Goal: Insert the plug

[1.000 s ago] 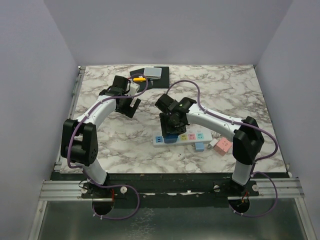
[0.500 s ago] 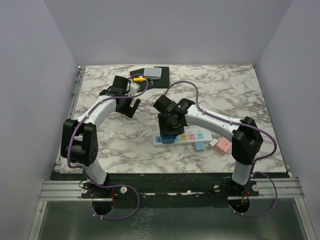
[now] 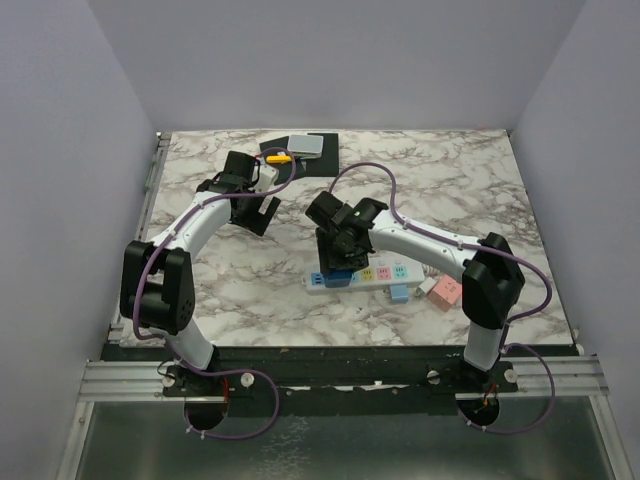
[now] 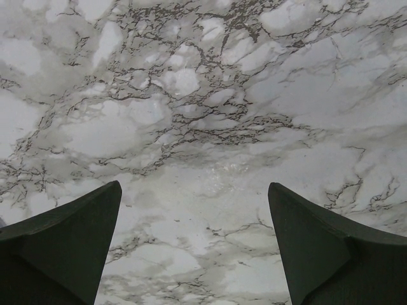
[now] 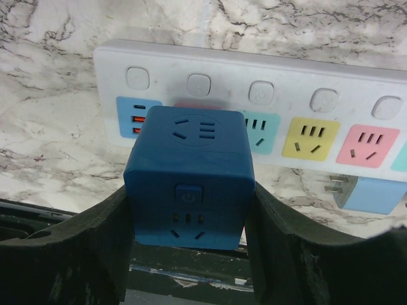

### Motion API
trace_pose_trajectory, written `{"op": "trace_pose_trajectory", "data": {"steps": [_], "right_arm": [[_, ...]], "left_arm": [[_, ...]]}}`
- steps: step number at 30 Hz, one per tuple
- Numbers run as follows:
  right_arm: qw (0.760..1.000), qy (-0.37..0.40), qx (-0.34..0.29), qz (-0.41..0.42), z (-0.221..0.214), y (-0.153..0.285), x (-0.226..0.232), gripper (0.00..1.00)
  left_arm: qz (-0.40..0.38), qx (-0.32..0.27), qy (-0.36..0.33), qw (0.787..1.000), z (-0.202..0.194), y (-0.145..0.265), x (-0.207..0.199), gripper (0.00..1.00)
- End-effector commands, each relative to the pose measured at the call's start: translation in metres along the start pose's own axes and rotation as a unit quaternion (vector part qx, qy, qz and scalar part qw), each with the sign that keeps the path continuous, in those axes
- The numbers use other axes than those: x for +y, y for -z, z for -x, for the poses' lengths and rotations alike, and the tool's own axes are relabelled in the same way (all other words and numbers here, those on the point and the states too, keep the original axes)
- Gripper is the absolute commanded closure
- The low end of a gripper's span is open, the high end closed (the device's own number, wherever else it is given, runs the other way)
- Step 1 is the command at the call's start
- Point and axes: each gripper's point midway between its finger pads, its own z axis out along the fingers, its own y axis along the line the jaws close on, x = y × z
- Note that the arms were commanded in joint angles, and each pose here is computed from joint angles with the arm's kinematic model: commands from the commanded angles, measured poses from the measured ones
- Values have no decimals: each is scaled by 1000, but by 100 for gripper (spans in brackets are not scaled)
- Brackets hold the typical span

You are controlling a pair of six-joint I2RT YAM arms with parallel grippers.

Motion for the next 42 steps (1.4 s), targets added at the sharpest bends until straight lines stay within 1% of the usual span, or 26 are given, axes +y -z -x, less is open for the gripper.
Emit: {"op": "trace_pose_trajectory", "data": {"steps": [1,5,16,26,36,42], "right_arm": [[999,3,2,-50,-7,-15,-16,99],[998,6,1,-63,-8,-16,-19,99],[998,8,24,-52,-23,-30,-8,99],[996,15,43,-73,-33,-43,-15,99],[993,17,78,-90,-63,-69,-32,100],[990,21,91,-102,-73,-79,-40,100]], "left_arm": [[16,-12,-1,1000,1,9,8,1],[18,-14,-3,1000,2,11,10,1],[19,-16,-4,1000,3,12,11,1],[22,-25,-3,999,10,16,14,1],[25,-26,-5,999,9,17,16,1],[26,-32,-3,999,12,21,18,1]]}}
